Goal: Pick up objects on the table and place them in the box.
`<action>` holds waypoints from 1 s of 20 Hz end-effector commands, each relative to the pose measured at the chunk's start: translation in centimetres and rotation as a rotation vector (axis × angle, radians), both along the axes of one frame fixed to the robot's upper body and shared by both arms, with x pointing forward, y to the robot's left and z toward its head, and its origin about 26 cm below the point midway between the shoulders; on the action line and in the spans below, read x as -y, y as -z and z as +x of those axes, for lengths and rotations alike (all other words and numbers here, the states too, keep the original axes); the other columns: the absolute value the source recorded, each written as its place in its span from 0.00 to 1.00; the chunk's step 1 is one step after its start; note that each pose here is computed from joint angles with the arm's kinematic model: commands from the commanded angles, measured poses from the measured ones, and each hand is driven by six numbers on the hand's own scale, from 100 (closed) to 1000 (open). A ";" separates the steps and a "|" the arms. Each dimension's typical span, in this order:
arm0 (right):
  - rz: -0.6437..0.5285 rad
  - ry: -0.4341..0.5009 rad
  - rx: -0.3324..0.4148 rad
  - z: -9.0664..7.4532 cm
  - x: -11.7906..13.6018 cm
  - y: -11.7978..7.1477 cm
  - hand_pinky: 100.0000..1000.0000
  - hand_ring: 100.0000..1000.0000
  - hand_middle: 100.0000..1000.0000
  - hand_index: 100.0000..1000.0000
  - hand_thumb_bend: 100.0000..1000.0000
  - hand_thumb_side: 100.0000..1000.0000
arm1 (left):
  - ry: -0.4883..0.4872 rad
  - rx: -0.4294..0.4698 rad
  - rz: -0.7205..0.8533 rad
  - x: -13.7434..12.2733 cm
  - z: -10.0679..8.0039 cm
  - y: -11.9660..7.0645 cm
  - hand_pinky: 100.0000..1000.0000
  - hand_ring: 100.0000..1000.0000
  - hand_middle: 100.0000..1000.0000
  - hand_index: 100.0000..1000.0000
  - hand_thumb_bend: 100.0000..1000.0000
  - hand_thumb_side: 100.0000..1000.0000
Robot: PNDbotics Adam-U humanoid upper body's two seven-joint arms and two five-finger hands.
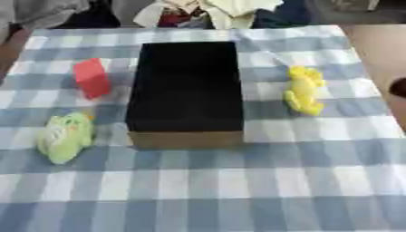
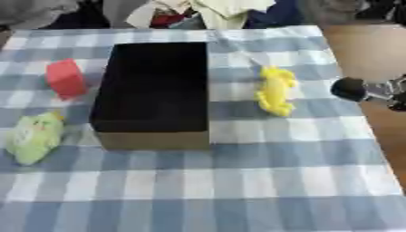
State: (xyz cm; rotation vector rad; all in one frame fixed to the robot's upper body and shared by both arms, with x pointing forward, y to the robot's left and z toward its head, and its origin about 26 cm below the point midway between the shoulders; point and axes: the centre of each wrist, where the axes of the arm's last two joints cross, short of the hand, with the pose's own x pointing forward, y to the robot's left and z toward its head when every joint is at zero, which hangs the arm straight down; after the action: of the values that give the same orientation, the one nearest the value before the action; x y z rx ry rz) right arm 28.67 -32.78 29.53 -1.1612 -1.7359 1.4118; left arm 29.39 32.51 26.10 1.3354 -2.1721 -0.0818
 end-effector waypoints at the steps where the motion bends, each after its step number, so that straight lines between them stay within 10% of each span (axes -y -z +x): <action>1: -0.073 -0.007 -0.025 -0.5 0.1 -1.2 0.99 0.99 0.93 0.88 0.77 1.00 | -0.005 0.020 0.044 -0.2 -0.4 -1.0 0.71 0.91 0.85 0.88 0.28 1.00; 11: -0.114 -0.069 -0.102 -0.4 -0.3 -1.4 0.98 0.98 0.93 0.91 0.70 0.98 | 0.012 0.011 0.054 -0.1 -0.4 -1.0 0.71 0.92 0.85 0.88 0.20 1.00; 16: -0.112 -0.088 -0.134 -0.2 -1.2 -1.6 0.95 0.97 0.91 0.94 0.59 0.69 | 0.028 0.007 0.058 0.1 -0.3 -0.9 0.70 0.92 0.85 0.88 0.18 1.00; 20: -0.102 -0.072 -0.158 0.0 -1.9 -1.9 0.95 0.96 0.91 0.94 0.61 0.69 | 0.035 0.000 0.057 0.2 -0.3 -0.9 0.70 0.92 0.85 0.87 0.16 1.00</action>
State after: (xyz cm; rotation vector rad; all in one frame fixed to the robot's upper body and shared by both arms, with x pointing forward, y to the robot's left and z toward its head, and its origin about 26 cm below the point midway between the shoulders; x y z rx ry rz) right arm 28.98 -31.16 30.52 -0.9991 -1.6247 1.6000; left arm 29.43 32.29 25.80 1.3045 -2.1766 -0.1331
